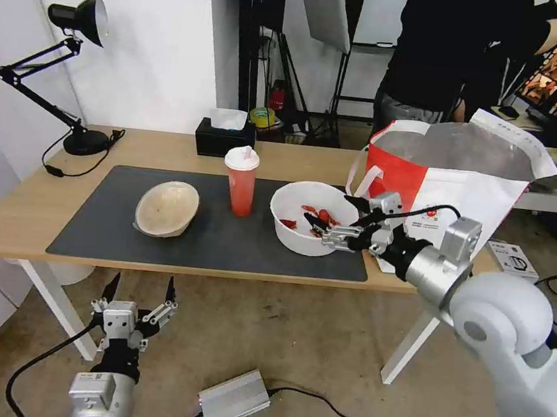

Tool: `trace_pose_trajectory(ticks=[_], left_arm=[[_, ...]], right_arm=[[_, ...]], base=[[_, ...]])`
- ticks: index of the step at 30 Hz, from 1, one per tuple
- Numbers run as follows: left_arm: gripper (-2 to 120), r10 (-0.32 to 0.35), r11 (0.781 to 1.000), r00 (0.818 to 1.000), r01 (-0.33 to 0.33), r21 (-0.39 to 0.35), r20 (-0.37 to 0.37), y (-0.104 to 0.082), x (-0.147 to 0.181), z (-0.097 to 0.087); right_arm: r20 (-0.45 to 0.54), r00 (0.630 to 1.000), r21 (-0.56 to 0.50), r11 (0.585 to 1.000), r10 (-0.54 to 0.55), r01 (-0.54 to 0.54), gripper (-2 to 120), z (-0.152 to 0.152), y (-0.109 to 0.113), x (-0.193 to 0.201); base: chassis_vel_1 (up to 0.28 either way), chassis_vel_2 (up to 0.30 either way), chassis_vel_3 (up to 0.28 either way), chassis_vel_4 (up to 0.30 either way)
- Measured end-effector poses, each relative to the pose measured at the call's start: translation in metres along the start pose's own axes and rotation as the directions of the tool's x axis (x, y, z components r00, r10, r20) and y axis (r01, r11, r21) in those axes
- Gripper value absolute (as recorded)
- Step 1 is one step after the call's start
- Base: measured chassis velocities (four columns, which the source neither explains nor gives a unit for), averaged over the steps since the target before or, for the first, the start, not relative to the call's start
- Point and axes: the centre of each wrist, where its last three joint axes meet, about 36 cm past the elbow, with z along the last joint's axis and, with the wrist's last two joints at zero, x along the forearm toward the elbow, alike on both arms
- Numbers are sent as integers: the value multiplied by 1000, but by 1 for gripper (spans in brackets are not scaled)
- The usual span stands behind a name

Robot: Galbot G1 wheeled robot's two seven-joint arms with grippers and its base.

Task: Pick up the trash from the table and place it into the takeout bag.

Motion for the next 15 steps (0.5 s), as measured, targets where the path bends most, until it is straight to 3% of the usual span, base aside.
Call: trace_pose_trajectory(ticks=[15], left_arm=[[100, -5, 1000, 1000, 5, -3, 2, 1, -3, 2]], right_arm=[[-144, 988, 109, 992, -55, 71, 100, -34, -37, -45]], base=[[0, 0, 0, 0]])
